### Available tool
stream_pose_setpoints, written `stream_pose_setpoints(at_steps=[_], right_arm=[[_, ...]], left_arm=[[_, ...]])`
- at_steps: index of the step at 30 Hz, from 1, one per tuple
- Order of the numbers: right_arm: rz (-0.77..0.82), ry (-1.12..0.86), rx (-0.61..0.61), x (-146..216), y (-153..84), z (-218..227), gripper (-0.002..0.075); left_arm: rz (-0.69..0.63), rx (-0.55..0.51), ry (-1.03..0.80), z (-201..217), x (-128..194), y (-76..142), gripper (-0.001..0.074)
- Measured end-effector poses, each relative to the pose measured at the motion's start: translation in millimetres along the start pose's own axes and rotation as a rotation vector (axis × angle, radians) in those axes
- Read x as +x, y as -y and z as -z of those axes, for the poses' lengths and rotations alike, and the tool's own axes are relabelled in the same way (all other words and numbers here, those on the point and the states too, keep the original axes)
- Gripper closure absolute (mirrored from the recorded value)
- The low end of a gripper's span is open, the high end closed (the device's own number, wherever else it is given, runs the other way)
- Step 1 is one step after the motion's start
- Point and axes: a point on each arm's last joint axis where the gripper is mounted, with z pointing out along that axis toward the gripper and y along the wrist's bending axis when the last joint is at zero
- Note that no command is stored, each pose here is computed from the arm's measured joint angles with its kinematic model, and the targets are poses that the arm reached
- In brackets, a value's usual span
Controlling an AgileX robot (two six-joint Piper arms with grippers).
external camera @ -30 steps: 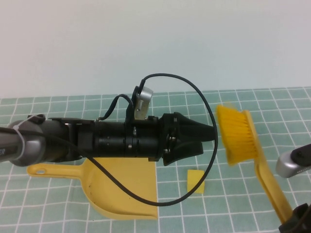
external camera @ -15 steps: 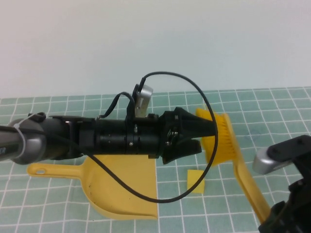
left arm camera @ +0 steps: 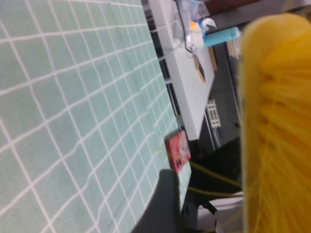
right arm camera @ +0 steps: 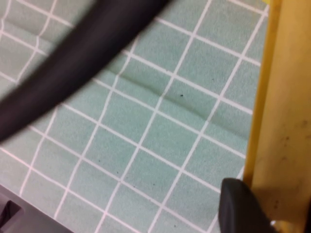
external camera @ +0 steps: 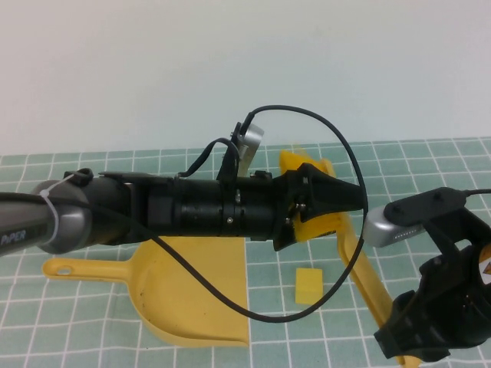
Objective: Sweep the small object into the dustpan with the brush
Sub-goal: Hand over the broom
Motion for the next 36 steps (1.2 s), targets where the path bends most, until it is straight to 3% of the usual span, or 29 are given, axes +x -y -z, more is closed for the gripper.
stream_pose_setpoints(at_steps=[3,5,10,12,13,14,25,27,32,36], right_arm=[[0.0,-0.005,0.0,0.2,-0.1,0.4,0.0536],[0.002,-0.002,0.0,-0.3,-0.1,-0.1,0.0536],[0.015,0.005,-0.023,-0.9,-2.2,-0.1,0.0536],[0.024,0.004,-0.029,-1.1,-2.5,-1.6,0.0536],[0.023,0.005,-0.032,-1.3,-2.6,-2.6,0.0536],[0.024,0.007,-0.033,-1.7,-2.7,-3.1,0.0536],[0.052,0.01,-0.031,-1.7,-2.4,-3.5,0.0501],[0.083,0.01,-0.031,-1.7,-2.4,-3.5,0.0457],[0.219,0.05,-0.06,-5.3,-5.8,-1.5,0.0244],[0.294,0.058,-0.082,-3.8,-8.5,1.6,0.0194]], left_arm=[[0.017,-0.009,0.005,0.0,-0.4,-0.8,0.0112],[0.027,-0.009,0.005,0.0,-0.4,-0.8,0.0192],[0.031,-0.006,0.003,0.0,-0.3,-0.6,0.0524],[0.052,0.008,-0.003,0.0,0.0,0.9,0.0568],[0.052,0.009,-0.004,0.0,0.0,1.1,0.0735],[0.052,0.009,-0.004,0.0,0.0,1.1,0.0572],[0.035,0.029,-0.013,0.5,0.6,2.6,0.0575],[0.014,0.043,-0.021,0.6,1.3,3.9,0.0577],[-0.044,0.049,-0.024,-0.2,2.1,4.2,0.0579],[-0.126,0.109,-0.044,1.9,3.8,8.6,0.0579]])
